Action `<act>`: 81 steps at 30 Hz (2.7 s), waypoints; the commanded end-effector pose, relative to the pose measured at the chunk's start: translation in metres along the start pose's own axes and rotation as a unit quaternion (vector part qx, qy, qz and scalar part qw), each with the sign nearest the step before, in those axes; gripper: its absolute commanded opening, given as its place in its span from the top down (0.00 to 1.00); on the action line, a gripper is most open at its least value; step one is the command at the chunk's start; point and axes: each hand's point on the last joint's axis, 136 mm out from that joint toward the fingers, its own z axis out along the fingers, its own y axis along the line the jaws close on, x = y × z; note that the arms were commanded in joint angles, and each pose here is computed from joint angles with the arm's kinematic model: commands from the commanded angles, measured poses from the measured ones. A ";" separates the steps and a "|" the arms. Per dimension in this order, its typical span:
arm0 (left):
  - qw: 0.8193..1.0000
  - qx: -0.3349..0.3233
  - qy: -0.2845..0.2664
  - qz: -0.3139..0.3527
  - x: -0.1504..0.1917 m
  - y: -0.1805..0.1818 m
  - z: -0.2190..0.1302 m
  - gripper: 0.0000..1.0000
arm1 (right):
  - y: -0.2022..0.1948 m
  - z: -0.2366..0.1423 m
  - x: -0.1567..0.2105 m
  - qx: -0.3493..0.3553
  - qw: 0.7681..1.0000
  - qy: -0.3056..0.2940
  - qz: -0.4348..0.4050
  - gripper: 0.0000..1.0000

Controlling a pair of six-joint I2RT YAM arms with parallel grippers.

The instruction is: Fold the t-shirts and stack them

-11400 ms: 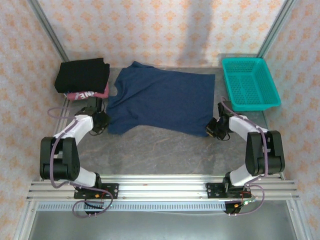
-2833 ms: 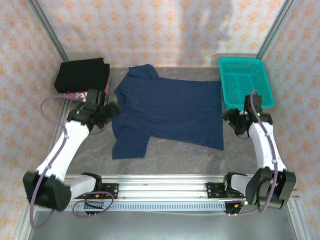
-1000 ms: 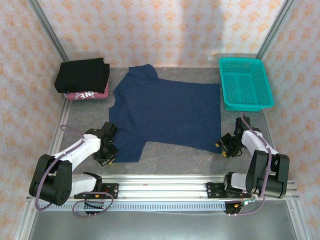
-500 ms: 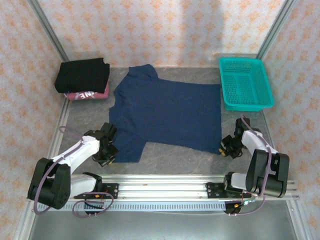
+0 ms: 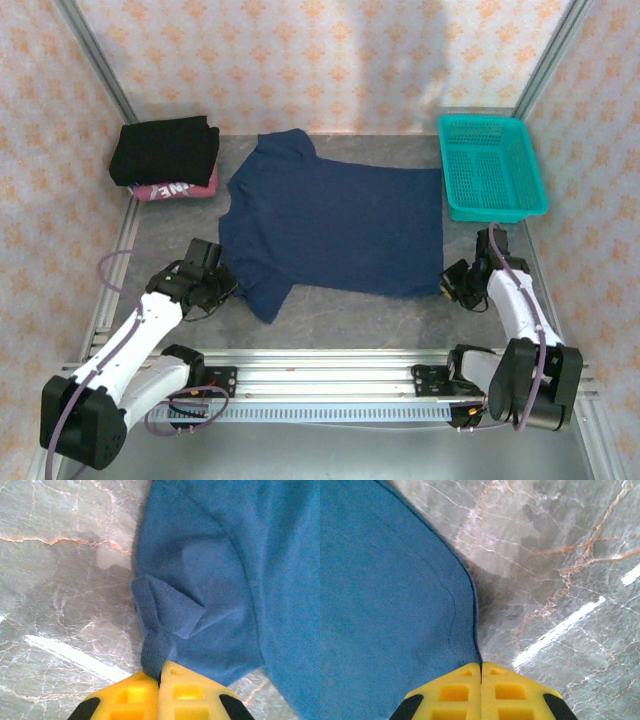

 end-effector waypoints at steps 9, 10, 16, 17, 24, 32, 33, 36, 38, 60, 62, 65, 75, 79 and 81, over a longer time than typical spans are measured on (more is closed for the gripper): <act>0.997 0.005 -0.051 0.058 -0.057 -0.063 -0.055 1.00 | 0.031 -0.033 -0.033 -0.003 0.999 -0.047 -0.015 1.00; 0.996 0.005 -0.056 0.065 -0.064 -0.070 -0.058 1.00 | 0.033 -0.034 -0.036 -0.001 0.999 -0.048 -0.017 1.00; 0.993 0.020 -0.062 0.100 -0.096 -0.120 -0.058 1.00 | 0.047 -0.031 -0.054 0.003 0.998 -0.046 -0.029 1.00; 0.992 0.018 -0.064 0.107 -0.101 -0.127 -0.057 1.00 | 0.048 -0.030 -0.057 0.006 0.998 -0.045 -0.033 1.00; 0.988 0.008 -0.067 0.141 -0.129 -0.158 -0.048 1.00 | 0.056 -0.021 -0.074 0.015 0.998 -0.039 -0.042 1.00; 0.985 -0.009 -0.055 0.163 -0.148 -0.171 -0.026 1.00 | 0.062 -0.006 -0.087 0.024 0.998 -0.031 -0.042 1.00; 0.985 -0.011 -0.053 0.166 -0.150 -0.173 -0.024 1.00 | 0.063 -0.006 -0.089 0.024 0.998 -0.031 -0.042 1.00; 0.982 -0.016 -0.047 0.180 -0.155 -0.180 -0.017 1.00 | 0.067 -0.003 -0.094 0.026 0.998 -0.030 -0.043 1.00; 0.982 -0.020 -0.042 0.182 -0.158 -0.185 -0.012 1.00 | 0.069 -0.001 -0.097 0.027 0.998 -0.031 -0.044 1.00; 0.976 -0.005 -0.022 0.217 -0.193 -0.246 0.062 1.00 | 0.082 0.017 -0.128 0.042 0.998 -0.040 -0.030 1.00; 0.978 0.016 -0.021 0.207 -0.194 -0.258 0.068 0.96 | 0.084 0.019 -0.131 0.037 0.998 -0.045 -0.025 0.93; 0.984 0.046 -0.029 0.172 -0.198 -0.273 0.067 0.62 | 0.095 0.015 -0.134 0.009 0.998 -0.057 -0.024 0.70; 0.984 0.088 -0.084 0.130 -0.186 -0.241 -0.039 0.00 | 0.088 -0.061 -0.081 -0.049 0.988 -0.096 -0.112 0.31; 0.990 0.017 -0.040 0.133 -0.138 -0.163 -0.028 0.01 | 0.066 -0.051 -0.037 -0.048 0.989 -0.037 -0.133 0.30; 0.993 0.007 -0.020 0.118 -0.118 -0.132 -0.010 0.05 | 0.059 -0.045 -0.027 -0.047 0.988 -0.034 -0.140 0.30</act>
